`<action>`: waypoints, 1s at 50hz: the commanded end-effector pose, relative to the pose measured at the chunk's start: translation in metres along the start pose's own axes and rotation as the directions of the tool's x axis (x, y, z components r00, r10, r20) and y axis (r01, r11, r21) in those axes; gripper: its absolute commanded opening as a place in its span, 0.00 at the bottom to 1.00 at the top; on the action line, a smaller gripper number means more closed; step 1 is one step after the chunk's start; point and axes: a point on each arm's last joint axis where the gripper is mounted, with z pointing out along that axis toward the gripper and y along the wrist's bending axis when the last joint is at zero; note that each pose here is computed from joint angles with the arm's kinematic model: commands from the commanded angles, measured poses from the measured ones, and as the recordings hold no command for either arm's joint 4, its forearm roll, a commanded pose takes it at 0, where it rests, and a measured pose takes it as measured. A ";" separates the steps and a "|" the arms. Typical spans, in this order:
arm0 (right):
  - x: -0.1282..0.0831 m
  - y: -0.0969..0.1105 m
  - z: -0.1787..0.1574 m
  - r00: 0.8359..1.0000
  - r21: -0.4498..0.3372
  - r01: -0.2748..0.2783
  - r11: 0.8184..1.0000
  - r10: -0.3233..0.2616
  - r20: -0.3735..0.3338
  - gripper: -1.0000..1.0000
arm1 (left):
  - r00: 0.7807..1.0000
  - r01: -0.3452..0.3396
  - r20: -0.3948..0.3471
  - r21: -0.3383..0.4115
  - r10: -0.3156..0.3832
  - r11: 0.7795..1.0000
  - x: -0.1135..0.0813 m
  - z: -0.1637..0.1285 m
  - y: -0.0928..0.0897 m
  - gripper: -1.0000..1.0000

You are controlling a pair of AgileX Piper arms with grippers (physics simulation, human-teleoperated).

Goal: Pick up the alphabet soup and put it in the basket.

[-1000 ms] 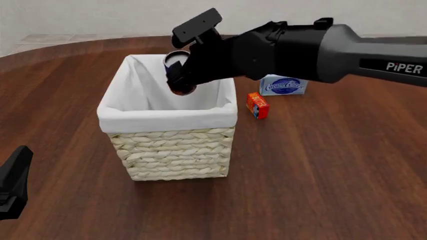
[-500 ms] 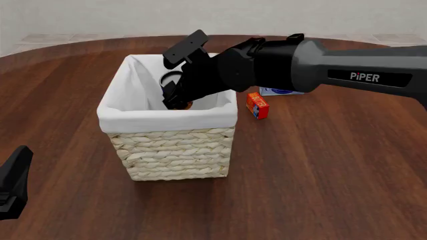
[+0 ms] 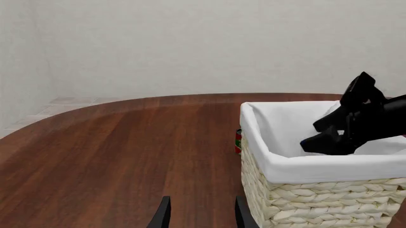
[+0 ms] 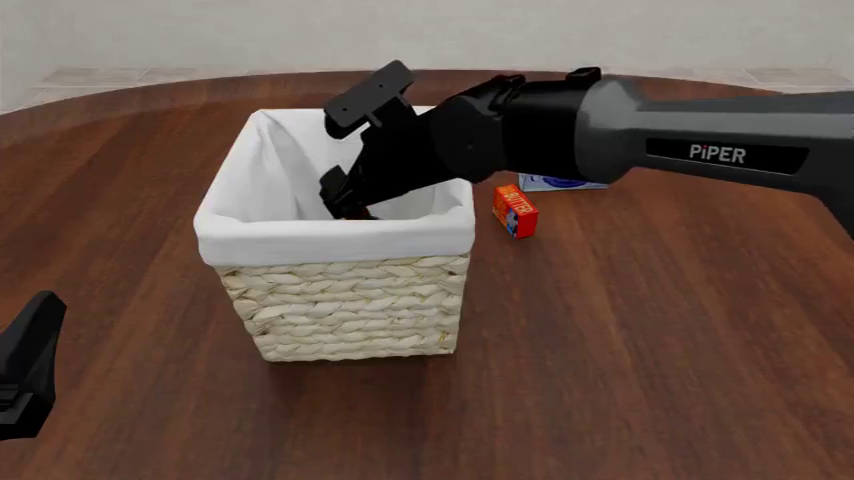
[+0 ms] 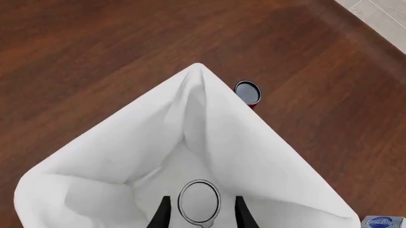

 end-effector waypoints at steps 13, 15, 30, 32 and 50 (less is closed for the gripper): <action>-0.012 -0.003 -0.012 1.000 0.009 -0.006 1.000 0.006 0.030 1.00 | 1.000 0.000 0.000 0.000 0.000 1.000 0.000 0.000 0.000 1.00; -0.015 -0.004 -0.014 0.999 0.011 -0.005 1.000 0.005 0.037 1.00 | 1.000 0.000 0.000 0.000 0.000 1.000 0.000 0.000 0.000 1.00; -0.026 -0.005 -0.033 0.997 0.016 -0.010 1.000 0.009 0.080 1.00 | 1.000 0.000 0.000 0.000 0.000 1.000 0.000 0.000 0.000 1.00; -0.027 -0.005 -0.035 0.996 0.016 -0.008 1.000 0.007 0.086 1.00 | 1.000 0.000 0.000 0.000 0.000 1.000 0.000 0.000 0.000 1.00; -0.043 0.001 -0.069 0.988 0.011 0.006 1.000 -0.007 0.152 1.00 | 1.000 0.000 0.000 0.000 0.000 1.000 0.000 0.000 0.000 1.00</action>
